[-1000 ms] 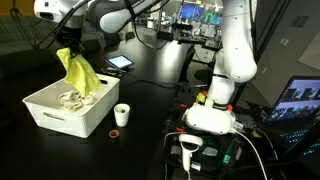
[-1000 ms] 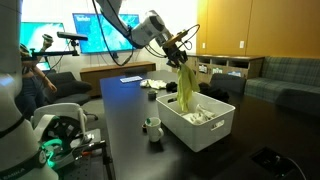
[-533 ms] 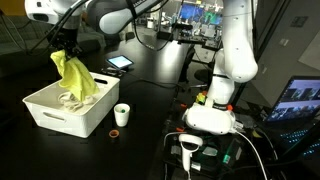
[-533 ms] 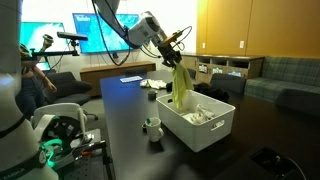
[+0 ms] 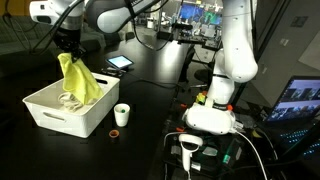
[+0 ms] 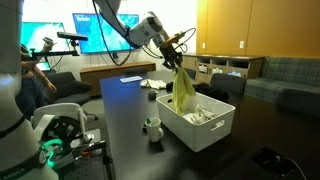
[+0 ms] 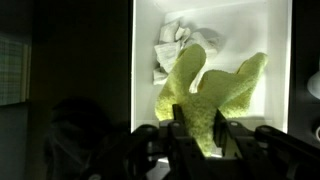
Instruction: The white towel should go in the basket first, followed by the marker in the cup, then the yellow towel in the basket, and the black tape in the cup.
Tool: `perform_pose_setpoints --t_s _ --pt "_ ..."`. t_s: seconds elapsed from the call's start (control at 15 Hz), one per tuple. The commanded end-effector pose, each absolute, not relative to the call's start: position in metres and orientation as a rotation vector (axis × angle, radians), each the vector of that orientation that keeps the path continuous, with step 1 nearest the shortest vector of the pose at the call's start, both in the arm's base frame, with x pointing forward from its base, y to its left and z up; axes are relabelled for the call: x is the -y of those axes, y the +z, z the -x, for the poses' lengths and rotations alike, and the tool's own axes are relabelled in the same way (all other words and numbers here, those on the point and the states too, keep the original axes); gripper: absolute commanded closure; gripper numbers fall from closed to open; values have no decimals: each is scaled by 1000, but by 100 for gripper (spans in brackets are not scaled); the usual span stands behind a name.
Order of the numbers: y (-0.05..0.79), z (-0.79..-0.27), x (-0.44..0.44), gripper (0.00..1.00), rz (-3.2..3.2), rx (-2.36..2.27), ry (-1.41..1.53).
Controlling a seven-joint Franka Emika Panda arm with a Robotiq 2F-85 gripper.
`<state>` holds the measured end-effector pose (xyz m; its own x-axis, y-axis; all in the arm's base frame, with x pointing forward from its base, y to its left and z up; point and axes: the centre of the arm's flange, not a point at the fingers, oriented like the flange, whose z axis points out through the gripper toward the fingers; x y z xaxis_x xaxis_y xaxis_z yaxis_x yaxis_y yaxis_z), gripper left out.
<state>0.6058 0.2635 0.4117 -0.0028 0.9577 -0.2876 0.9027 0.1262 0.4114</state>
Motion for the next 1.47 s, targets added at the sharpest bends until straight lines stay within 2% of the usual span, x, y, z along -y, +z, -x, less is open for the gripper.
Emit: perform_pose_setpoints --t_s 0.0,0.27,0.33,0.73,1.4 --pt "414 -624 -256 37 -1877 -1823 97" --pt "409 -628 -241 6 -1931 -1781 55" --pt "407 -628 -239 1 -1944 -1775 19" --pt "380 -610 -218 0 -1962 -1756 -181" --pt "323 -562 -205 0 -2074 -1671 -276"
